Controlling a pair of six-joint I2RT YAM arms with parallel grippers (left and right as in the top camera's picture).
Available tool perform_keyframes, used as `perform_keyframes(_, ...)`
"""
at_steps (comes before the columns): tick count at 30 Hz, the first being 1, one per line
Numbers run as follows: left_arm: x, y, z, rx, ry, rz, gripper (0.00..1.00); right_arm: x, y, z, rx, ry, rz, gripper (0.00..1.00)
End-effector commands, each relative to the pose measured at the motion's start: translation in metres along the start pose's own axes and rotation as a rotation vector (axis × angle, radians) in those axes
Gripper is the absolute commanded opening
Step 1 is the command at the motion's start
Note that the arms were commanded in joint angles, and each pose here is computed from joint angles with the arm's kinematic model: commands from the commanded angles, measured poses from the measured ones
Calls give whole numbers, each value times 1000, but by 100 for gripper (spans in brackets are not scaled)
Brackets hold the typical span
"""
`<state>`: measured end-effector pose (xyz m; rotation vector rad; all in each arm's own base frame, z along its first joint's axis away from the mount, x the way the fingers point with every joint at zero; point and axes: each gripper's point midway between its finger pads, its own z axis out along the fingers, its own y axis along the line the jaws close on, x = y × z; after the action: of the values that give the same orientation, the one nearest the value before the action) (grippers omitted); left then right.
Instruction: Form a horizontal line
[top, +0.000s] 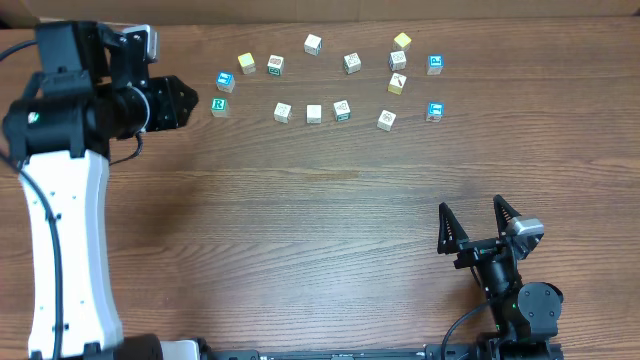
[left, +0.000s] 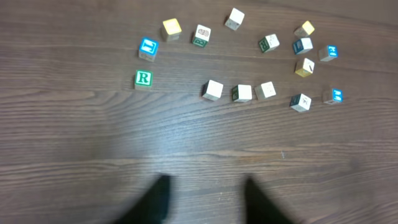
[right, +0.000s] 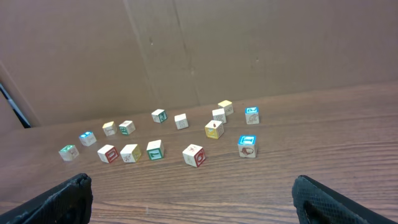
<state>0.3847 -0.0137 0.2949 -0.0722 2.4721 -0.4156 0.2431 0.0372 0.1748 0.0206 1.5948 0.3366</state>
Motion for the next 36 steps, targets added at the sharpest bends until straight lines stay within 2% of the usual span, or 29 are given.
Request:
perform_keyframes(1,-11,-3,6,38,-13,-49,9,1,-2,0,10,-7,-8,100)
perform_keyframes(5,-16,2,27,40,-1,-80,6,1,-2,0,10,-7,-8,100)
perform_keyframes(6,-16,2,31,40,7,-79,6,1,-2,0,10,-7,-8,100)
perform_keyframes(7,-14,2,36,41,19,-77,11,1,-2,0,10,-7,-8,100)
perform_keyframes(8,-13,3,41,39,33,-79,27,1,-2,0,10,-7,-8,100)
perform_keyframes(11,-8,6,54,17,66,-78,56,1,-2,0,10,-7,-8,100)
perform_keyframes(12,-6,8,59,0,76,-75,76,1,-2,0,10,-7,-8,100)
perform_keyframes(16,-2,12,73,-27,104,-72,91,1,-2,0,10,-7,-8,100)
perform_keyframes(24,10,39,96,-150,171,-78,98,1,-2,0,10,-7,-8,100)
perform_keyframes(29,20,45,111,-153,225,-64,100,1,-2,0,10,-7,-8,100)
perform_keyframes(31,24,47,117,-155,244,-68,97,1,-2,0,10,-7,-8,100)
perform_keyframes(32,26,48,121,-155,254,-70,87,1,-2,0,10,-7,-8,100)
perform_keyframes(33,27,49,123,-155,260,-72,72,1,-2,0,10,-7,-8,100)
perform_keyframes(34,29,49,126,-155,269,-72,49,1,-2,0,10,-7,-8,100)
perform_keyframes(35,30,49,128,-154,274,-71,10,1,-2,0,10,-7,-8,100)
perform_keyframes(36,30,49,130,-154,276,-70,4,1,-2,0,10,-7,-8,100)
